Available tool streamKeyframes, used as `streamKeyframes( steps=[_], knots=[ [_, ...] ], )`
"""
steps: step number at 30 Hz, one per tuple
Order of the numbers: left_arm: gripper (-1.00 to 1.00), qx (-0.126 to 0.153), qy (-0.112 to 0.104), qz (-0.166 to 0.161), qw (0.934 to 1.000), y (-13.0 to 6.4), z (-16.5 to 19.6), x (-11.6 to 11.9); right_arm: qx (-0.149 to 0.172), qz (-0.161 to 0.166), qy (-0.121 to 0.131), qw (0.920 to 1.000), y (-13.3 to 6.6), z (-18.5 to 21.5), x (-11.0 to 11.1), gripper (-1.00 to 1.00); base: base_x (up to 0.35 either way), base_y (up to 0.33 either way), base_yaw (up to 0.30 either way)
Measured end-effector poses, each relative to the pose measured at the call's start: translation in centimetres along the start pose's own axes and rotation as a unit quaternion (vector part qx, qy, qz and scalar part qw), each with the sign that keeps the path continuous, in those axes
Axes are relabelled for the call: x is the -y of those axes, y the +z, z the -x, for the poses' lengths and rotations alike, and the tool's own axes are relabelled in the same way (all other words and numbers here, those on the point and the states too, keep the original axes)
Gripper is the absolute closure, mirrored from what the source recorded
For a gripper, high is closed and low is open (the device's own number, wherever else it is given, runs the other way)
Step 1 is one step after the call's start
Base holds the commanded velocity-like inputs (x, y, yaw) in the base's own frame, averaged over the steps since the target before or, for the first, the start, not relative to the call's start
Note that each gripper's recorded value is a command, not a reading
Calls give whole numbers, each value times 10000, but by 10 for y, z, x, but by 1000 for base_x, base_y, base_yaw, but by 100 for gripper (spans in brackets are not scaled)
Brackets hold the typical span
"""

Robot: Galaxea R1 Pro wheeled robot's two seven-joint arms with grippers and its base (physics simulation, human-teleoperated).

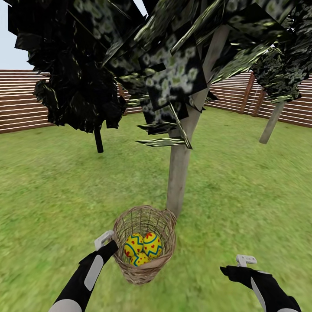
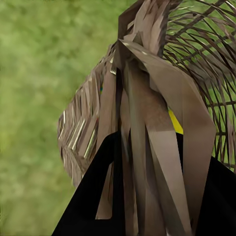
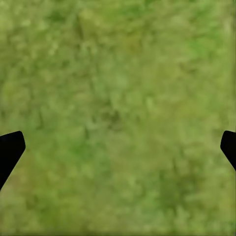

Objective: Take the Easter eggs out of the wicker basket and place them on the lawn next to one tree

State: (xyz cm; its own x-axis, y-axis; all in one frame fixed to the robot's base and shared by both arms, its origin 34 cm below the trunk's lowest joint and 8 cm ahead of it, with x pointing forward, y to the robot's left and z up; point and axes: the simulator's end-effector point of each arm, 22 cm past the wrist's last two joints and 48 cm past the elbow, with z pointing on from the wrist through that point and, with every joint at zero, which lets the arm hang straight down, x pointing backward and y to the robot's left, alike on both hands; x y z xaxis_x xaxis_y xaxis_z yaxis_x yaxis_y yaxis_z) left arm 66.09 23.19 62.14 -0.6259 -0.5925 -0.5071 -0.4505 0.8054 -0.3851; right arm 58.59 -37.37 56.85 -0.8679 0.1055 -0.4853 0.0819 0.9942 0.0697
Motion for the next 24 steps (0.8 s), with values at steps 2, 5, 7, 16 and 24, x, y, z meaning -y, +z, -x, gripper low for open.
streamKeyframes(
  steps=[2,5,7,16,24],
  knots=[
    [100,0,0,0,10000,0,0,0,3,-4,-6,10000,0,0,0,-100,0,0,0],
    [100,2,6,3,10000,0,0,0,7,-4,-7,10000,0,0,0,-100,121,-45,0],
    [100,1,3,0,10000,0,0,0,8,1,-5,10000,0,0,0,-100,287,-120,0],
    [100,2,1,0,10000,0,0,0,10,1,-6,10000,0,0,0,-100,49,-8,0],
    [100,-4,2,-52,10000,9,-7,-2,8,-4,-8,10000,10,-6,1,-100,0,0,0]
  ],
)
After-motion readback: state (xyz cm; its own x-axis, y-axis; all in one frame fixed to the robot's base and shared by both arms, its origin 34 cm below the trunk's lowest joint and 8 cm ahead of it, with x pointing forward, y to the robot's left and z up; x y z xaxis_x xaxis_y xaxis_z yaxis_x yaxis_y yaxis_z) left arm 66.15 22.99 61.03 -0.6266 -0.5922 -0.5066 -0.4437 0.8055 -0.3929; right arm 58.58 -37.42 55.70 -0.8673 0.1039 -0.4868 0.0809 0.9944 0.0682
